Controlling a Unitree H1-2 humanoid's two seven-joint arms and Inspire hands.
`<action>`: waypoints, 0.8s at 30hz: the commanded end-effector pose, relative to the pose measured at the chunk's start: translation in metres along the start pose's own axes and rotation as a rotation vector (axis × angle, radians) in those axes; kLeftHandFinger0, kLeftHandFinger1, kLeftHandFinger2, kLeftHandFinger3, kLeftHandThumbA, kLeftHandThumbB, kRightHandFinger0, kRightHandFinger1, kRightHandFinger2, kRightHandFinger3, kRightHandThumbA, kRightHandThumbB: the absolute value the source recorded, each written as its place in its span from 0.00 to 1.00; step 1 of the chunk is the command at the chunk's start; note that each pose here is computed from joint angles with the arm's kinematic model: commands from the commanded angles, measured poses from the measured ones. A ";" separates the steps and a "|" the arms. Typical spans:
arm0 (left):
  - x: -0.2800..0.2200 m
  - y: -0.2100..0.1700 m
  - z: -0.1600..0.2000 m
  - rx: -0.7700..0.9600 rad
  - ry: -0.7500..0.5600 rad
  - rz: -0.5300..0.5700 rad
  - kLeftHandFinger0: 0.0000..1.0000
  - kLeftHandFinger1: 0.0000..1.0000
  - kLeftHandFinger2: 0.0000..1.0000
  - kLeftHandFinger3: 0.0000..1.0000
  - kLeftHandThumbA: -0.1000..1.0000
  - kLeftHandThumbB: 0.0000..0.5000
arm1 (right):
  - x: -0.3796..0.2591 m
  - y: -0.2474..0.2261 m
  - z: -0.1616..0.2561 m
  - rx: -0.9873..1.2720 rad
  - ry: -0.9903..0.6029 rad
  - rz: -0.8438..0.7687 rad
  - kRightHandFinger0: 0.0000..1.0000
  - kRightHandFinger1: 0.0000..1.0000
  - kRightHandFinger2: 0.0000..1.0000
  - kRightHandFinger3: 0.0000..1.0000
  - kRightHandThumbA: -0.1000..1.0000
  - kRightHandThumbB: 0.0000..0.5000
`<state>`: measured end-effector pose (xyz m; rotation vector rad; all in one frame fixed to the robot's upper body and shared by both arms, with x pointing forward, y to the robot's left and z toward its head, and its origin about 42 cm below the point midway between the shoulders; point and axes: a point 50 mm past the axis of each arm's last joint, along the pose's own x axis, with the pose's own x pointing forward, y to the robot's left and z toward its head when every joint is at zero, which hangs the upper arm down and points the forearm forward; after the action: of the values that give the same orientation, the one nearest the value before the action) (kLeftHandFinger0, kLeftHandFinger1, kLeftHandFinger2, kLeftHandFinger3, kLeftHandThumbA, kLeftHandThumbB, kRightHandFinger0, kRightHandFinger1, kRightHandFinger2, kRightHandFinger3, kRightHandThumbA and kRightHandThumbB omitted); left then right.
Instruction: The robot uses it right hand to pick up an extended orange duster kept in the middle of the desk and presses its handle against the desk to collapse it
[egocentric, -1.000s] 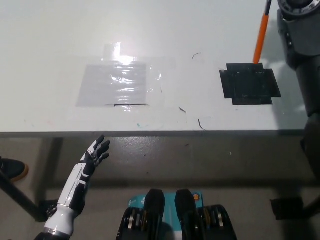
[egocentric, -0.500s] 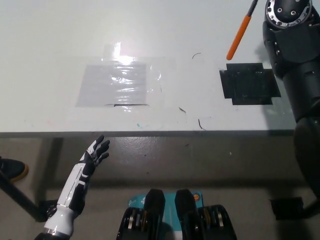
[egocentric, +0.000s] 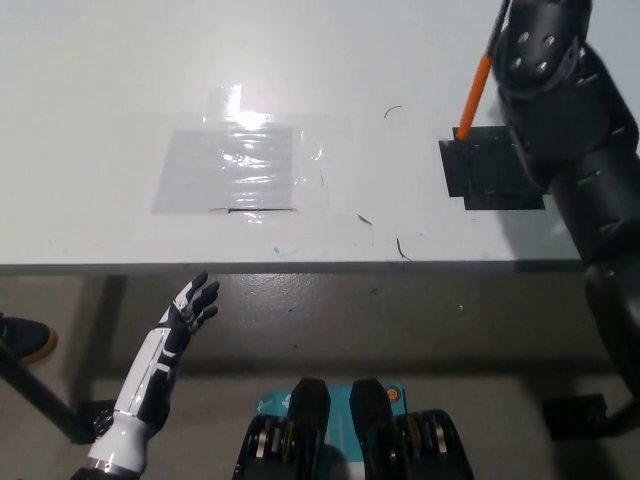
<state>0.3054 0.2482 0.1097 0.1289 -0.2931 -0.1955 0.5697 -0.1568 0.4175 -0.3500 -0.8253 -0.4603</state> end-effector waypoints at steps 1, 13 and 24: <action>0.001 0.001 0.012 0.013 -0.077 -0.019 1.00 1.00 1.00 1.00 1.00 0.19 | 0.018 -0.013 0.012 -0.058 -0.162 -0.075 0.00 0.06 0.63 0.70 0.00 0.20; 0.000 0.000 0.011 0.005 -0.074 -0.019 1.00 1.00 1.00 1.00 1.00 0.21 | -0.013 -0.008 -0.014 -0.067 -0.059 -0.124 0.00 0.00 0.48 0.60 0.00 0.24; 0.003 0.000 0.012 -0.007 -0.082 -0.014 1.00 1.00 1.00 1.00 1.00 0.22 | -0.083 -0.014 -0.079 0.029 0.344 -0.125 0.00 0.02 0.51 0.66 0.00 0.10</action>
<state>0.3037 0.2476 0.1088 0.1256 -0.2968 -0.1976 0.5622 -0.1846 0.3204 -0.2598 -0.5957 -0.6249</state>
